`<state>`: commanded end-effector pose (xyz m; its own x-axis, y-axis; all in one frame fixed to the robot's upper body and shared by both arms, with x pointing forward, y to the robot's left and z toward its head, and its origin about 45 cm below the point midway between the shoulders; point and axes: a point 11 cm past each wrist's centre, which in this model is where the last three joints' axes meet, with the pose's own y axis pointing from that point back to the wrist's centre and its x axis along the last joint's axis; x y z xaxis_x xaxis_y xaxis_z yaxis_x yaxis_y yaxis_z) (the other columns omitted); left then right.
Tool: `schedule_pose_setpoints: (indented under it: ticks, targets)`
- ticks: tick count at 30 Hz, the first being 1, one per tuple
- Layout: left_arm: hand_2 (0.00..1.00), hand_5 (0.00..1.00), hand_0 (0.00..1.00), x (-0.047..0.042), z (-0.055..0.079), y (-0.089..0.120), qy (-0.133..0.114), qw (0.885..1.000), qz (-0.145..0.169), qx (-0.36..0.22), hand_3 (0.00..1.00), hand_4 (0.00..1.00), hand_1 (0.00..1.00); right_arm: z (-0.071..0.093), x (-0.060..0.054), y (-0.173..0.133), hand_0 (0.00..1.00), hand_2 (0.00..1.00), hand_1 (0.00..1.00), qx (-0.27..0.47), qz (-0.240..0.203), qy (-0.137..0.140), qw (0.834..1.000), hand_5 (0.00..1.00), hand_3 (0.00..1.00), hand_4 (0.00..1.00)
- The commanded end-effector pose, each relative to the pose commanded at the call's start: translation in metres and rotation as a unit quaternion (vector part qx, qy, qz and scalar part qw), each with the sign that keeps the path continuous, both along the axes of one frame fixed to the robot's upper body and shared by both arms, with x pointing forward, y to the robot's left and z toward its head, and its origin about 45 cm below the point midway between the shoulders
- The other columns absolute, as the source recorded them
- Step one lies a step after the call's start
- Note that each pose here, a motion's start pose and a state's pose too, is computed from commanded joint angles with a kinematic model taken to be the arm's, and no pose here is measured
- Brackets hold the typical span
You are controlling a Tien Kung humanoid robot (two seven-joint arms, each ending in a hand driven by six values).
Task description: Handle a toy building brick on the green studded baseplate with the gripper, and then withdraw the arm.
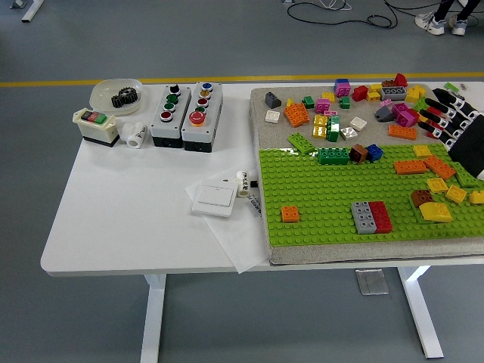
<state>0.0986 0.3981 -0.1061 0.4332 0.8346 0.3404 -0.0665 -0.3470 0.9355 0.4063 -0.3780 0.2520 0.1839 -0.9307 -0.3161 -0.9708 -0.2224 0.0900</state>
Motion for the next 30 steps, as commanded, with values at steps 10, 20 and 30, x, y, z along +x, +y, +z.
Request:
schedule_pose_setpoints:
  ticks: [10,20,30]
  targets:
    - [0.744,0.605,0.743,-0.0040,-0.002,-0.003,0.001,1.000,0.002,-0.003,0.598,0.667,0.747,-0.003,-0.002,0.000,0.916,0.853,0.844,0.005,-0.001,0.006,1.000,0.998,0.865,0.998]
    - [0.743,0.606,0.743,-0.0089,-0.003,-0.004,0.004,1.000,0.003,-0.004,0.599,0.666,0.747,-0.005,-0.004,-0.003,0.917,0.854,0.845,0.014,-0.009,0.008,1.000,0.998,0.865,0.998]
    - [0.744,0.606,0.745,-0.0110,-0.004,-0.004,0.007,1.000,0.002,-0.004,0.598,0.666,0.748,-0.007,-0.005,-0.002,0.920,0.856,0.847,0.015,-0.009,0.010,1.000,0.998,0.865,0.998]
